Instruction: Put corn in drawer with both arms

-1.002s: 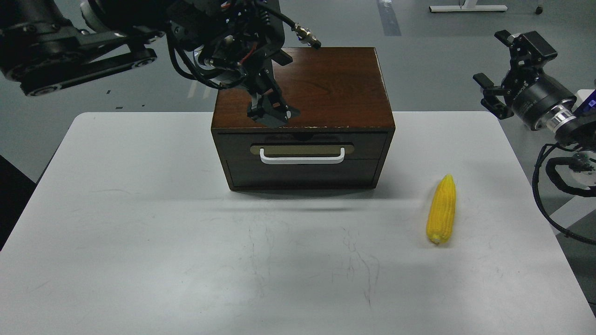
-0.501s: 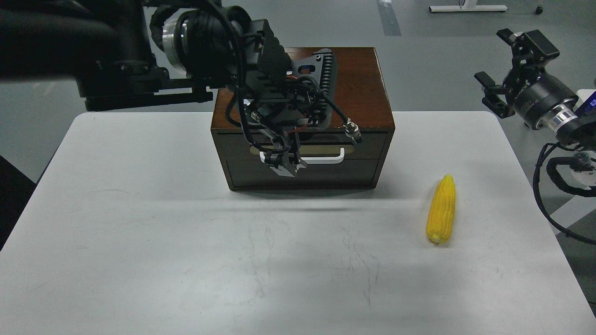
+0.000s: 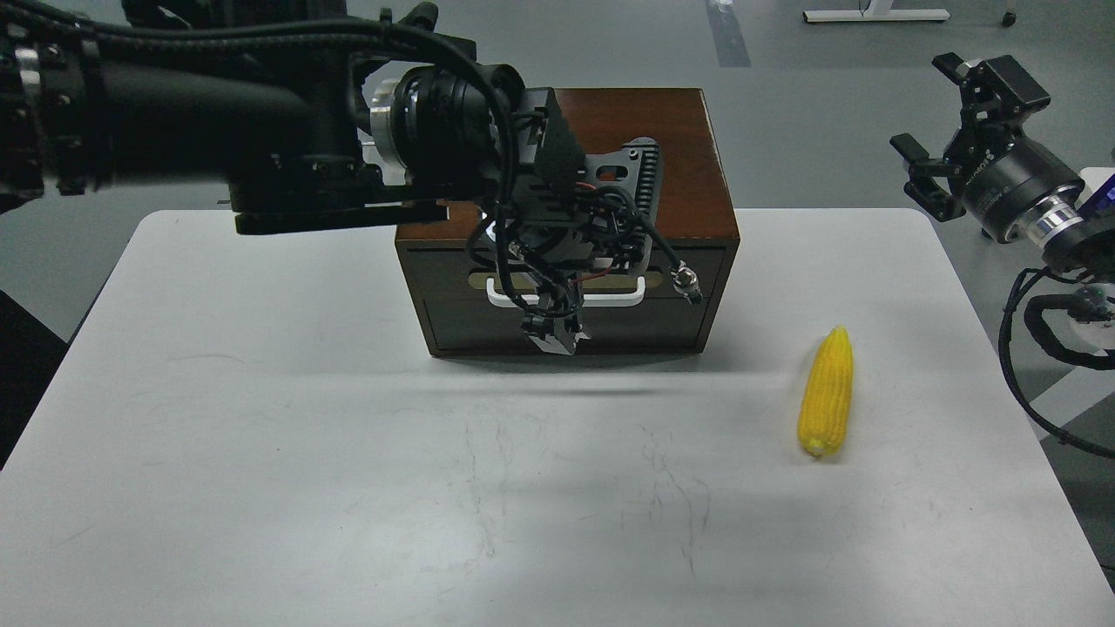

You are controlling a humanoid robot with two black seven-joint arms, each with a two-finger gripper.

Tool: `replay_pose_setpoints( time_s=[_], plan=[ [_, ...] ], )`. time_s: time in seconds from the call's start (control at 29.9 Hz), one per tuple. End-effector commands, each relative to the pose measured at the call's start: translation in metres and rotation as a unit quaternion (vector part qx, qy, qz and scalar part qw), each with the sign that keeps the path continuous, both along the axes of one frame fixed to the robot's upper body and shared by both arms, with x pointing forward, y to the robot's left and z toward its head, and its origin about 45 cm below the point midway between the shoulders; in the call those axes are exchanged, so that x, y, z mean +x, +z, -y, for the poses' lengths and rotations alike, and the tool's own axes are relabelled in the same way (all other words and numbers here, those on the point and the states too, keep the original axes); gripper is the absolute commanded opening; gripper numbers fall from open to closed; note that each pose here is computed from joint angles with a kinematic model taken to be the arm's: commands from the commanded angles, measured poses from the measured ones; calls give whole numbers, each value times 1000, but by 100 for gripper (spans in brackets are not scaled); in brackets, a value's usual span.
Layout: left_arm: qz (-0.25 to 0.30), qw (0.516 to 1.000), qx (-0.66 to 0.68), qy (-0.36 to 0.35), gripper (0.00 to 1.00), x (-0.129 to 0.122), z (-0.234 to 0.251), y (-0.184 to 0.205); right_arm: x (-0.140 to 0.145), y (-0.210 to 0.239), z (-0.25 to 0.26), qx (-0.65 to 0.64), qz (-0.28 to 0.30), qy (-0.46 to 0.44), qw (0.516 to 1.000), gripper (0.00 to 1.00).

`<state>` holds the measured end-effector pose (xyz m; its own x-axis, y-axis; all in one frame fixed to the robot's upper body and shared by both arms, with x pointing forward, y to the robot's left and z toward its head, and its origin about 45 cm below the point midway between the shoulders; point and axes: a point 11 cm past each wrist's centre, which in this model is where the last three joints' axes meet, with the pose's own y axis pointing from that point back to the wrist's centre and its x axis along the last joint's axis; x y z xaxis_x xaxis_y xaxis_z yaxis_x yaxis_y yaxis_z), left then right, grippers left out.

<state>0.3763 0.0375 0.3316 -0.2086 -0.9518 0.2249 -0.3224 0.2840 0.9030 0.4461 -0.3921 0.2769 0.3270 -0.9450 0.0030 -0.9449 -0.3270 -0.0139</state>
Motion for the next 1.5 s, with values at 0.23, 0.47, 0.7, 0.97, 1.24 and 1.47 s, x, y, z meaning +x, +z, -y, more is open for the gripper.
replay_pose_setpoints(
  time_s=[0.23,0.47,0.7,0.97,1.24,1.47],
  plan=[
    [-10,1000,4,3,96,1,3,-15,0,0,2,0,1,-4,1000,100],
    [-9,1000,15,-9,96,-2,9,-27,-1,0,2,1,1,-5,1000,100],
    [-1,1000,15,1,96,7,10,-30,-1,0,2,1,1,-5,1000,100],
    [5,1000,28,1,97,9,5,-34,-1,0,2,1,1,-5,1000,100],
    [5,999,32,-2,97,9,3,-38,-1,0,3,2,4,-6,1000,100],
    [3,999,33,-2,97,9,3,-39,-1,0,3,2,4,-6,1000,100]
  ],
)
